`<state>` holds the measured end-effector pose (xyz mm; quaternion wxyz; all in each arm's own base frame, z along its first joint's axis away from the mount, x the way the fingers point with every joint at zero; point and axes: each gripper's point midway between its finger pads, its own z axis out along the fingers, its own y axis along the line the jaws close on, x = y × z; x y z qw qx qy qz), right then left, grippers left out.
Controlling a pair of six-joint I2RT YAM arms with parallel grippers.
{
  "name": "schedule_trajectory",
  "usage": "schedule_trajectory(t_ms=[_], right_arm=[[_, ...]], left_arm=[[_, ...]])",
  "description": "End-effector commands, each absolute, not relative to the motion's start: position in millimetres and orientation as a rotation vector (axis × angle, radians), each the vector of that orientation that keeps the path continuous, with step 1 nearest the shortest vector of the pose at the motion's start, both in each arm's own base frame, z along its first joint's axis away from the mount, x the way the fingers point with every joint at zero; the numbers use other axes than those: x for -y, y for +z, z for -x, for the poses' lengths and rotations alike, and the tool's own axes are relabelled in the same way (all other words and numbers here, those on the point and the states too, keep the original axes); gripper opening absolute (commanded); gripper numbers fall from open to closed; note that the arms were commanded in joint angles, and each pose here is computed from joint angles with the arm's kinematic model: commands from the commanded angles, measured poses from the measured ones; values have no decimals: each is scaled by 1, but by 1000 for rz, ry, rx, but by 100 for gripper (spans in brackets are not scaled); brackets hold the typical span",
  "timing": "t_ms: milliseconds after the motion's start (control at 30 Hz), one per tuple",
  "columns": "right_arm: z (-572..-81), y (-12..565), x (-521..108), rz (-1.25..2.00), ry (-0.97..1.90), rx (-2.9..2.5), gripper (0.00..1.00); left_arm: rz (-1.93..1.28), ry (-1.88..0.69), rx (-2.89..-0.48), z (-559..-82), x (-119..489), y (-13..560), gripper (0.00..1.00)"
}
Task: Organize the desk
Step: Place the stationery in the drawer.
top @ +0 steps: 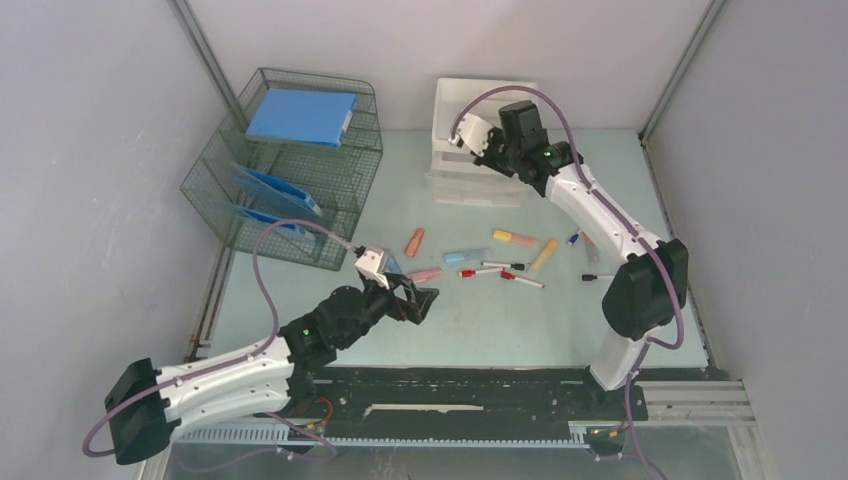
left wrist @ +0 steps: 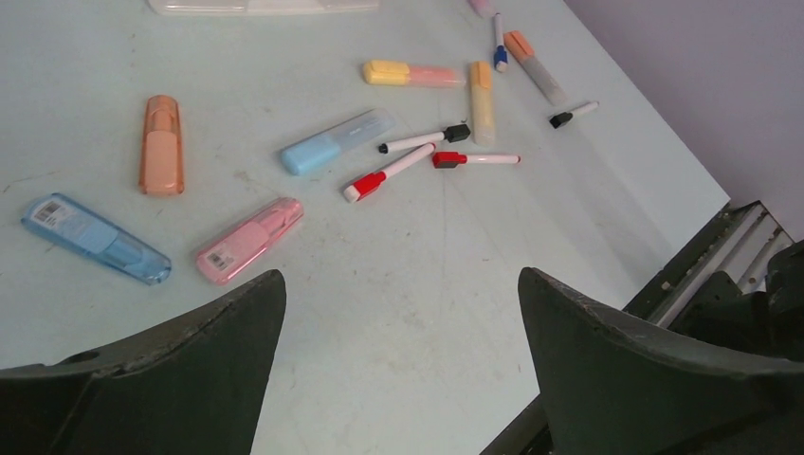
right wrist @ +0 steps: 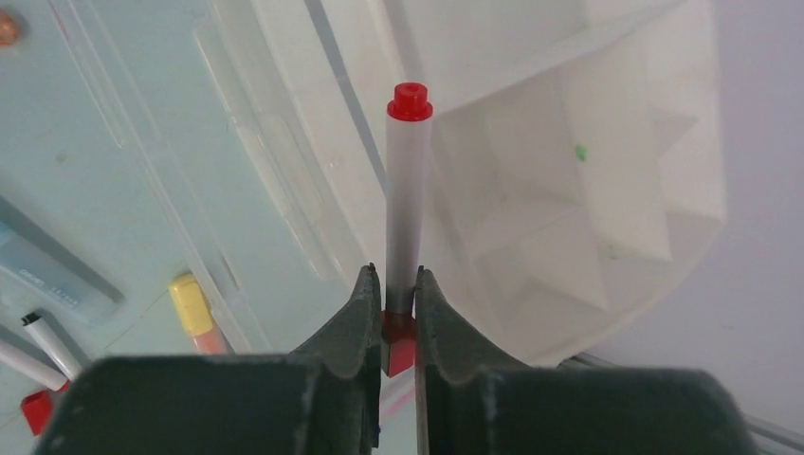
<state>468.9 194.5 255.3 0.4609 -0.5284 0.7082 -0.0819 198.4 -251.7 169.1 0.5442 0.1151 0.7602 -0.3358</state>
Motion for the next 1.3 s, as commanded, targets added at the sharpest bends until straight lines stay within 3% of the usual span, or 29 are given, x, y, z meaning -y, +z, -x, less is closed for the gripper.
schedule_trajectory(t_ms=[0,67,267,333,533,967,1267], right_arm=[[-482,262,-196,1279,-273,-1727,19],[-484,256,-196,1283,-277,-1741,26],[-480,254,-197,1262,-243,-1771,63],[-473,260,-199,1251,-207,-1777,67],[-439,292,-206,1187,-38,-1772,68],[-287,293,-193,1133,643,-1734,71],[-257,264,-142,915,876,-1821,71]], left_arm=[[-237,-747,-1768,-204,237,175,100],[-228,-746,-1764,-204,235,175,100],[-204,-784,-1749,-203,233,179,100],[-192,-819,-1733,-202,233,183,100],[-182,-925,-1706,-199,238,191,100],[-229,-1002,-1759,-196,256,183,100],[-383,-978,-1847,-198,281,173,100]])
